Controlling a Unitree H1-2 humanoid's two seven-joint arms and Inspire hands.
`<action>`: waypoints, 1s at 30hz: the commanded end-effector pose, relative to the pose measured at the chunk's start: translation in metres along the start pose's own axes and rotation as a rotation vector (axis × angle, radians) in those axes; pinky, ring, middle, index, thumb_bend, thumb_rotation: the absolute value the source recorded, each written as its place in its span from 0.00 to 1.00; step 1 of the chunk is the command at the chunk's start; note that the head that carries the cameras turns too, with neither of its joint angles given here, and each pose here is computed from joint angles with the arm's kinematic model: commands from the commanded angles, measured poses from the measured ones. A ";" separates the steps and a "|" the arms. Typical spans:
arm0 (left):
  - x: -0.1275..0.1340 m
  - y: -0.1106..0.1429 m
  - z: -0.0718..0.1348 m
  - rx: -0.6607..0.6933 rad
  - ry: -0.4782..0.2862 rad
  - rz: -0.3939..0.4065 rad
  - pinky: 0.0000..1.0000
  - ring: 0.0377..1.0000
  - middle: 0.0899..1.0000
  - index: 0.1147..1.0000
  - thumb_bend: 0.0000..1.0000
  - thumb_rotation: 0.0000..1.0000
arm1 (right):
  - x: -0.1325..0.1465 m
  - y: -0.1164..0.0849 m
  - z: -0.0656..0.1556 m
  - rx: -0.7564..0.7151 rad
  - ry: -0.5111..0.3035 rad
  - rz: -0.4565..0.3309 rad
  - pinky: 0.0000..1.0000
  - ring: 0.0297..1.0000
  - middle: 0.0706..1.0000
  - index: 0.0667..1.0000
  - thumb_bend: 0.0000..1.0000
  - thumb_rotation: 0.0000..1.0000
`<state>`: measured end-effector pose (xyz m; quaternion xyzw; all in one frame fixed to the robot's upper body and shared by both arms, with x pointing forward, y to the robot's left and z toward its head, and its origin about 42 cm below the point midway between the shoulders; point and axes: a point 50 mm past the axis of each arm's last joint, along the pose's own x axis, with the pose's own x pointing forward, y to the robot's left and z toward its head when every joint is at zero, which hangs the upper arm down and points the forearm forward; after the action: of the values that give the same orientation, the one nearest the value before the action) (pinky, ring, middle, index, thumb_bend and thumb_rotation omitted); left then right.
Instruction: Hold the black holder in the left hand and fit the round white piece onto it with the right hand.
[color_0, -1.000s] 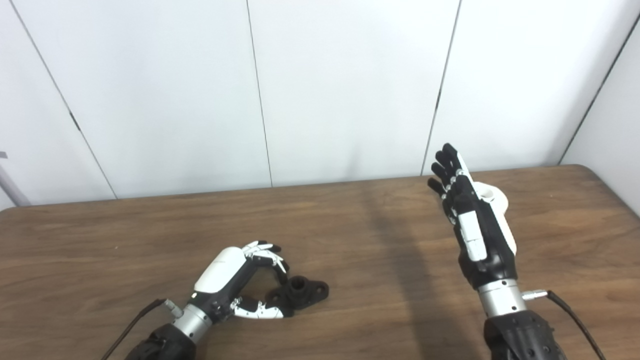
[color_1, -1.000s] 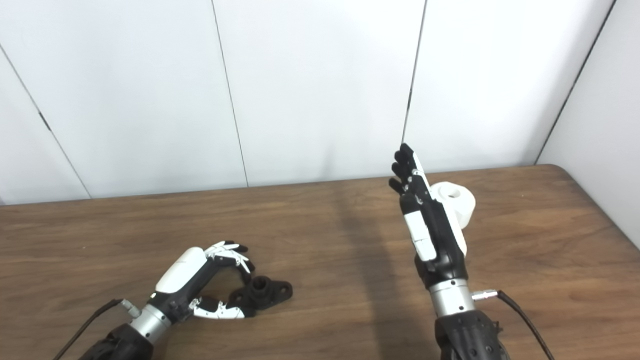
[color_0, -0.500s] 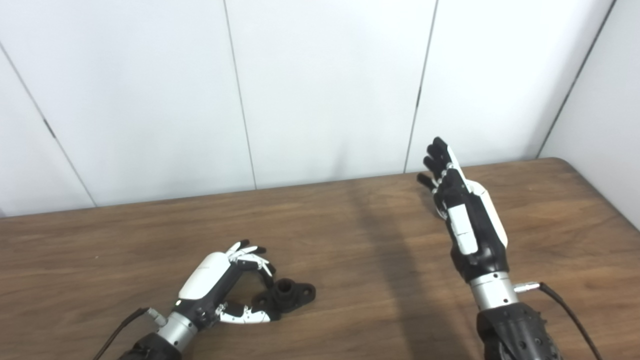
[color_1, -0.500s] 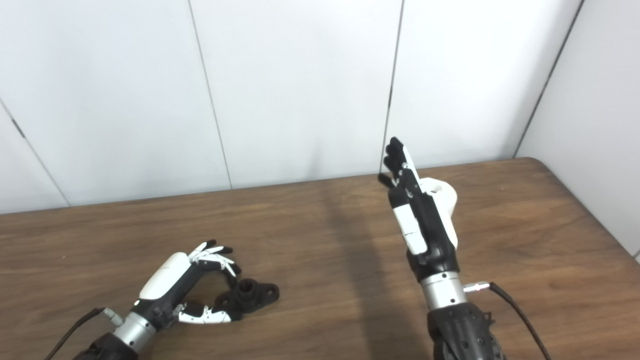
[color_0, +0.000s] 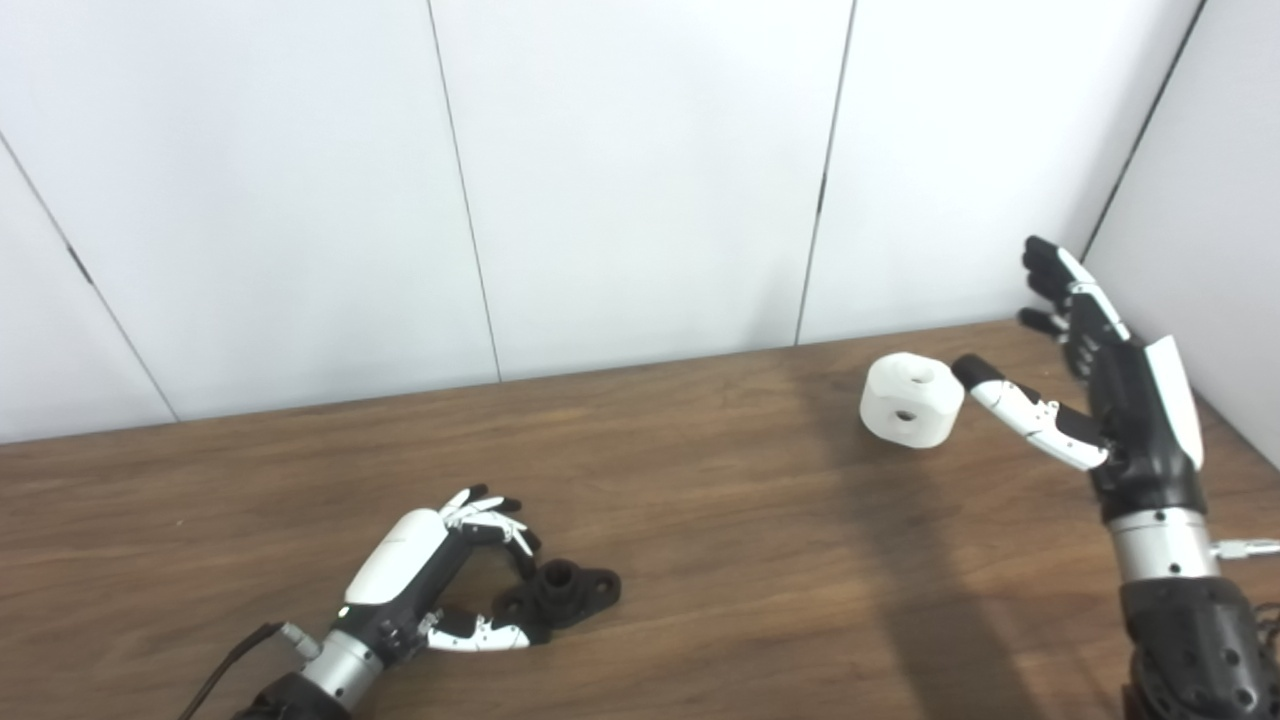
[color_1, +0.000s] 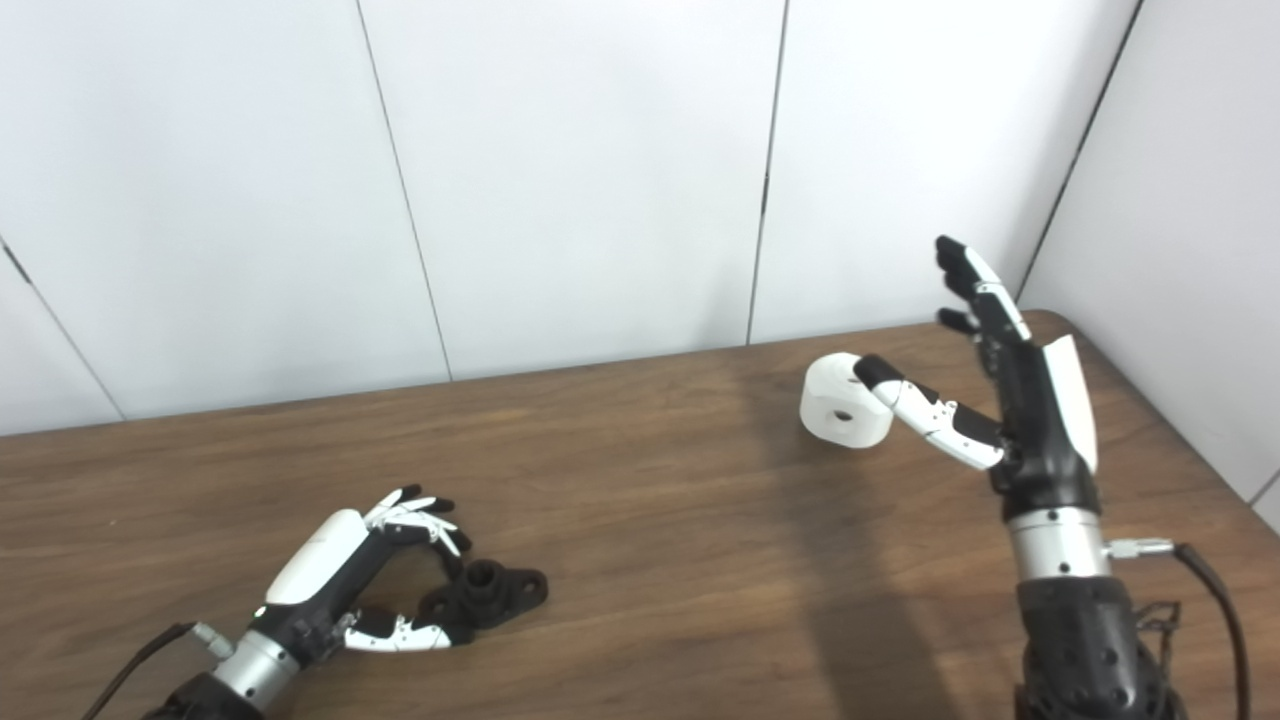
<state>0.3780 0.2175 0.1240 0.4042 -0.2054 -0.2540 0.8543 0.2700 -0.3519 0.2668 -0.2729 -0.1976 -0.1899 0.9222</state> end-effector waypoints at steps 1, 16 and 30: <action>-0.003 0.004 -0.004 0.004 -0.002 0.001 0.99 0.87 0.65 0.41 0.52 0.05 | 0.017 -0.015 0.008 -0.066 -0.087 -0.056 0.80 0.89 0.88 0.85 0.68 0.34; -0.007 0.011 -0.005 -0.002 -0.003 -0.004 0.98 0.86 0.64 0.41 0.52 0.05 | 0.067 -0.053 -0.036 -0.379 0.014 0.113 0.84 0.89 0.88 0.82 0.85 0.36; -0.008 0.011 -0.004 -0.011 -0.004 -0.001 0.98 0.86 0.64 0.41 0.52 0.05 | 0.096 -0.030 -0.039 -0.498 0.149 0.268 0.83 0.93 0.89 0.77 0.87 0.43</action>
<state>0.3754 0.2243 0.1247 0.3928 -0.1972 -0.2558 0.8611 0.3386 -0.4199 0.2654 -0.4863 -0.0035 -0.1068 0.8673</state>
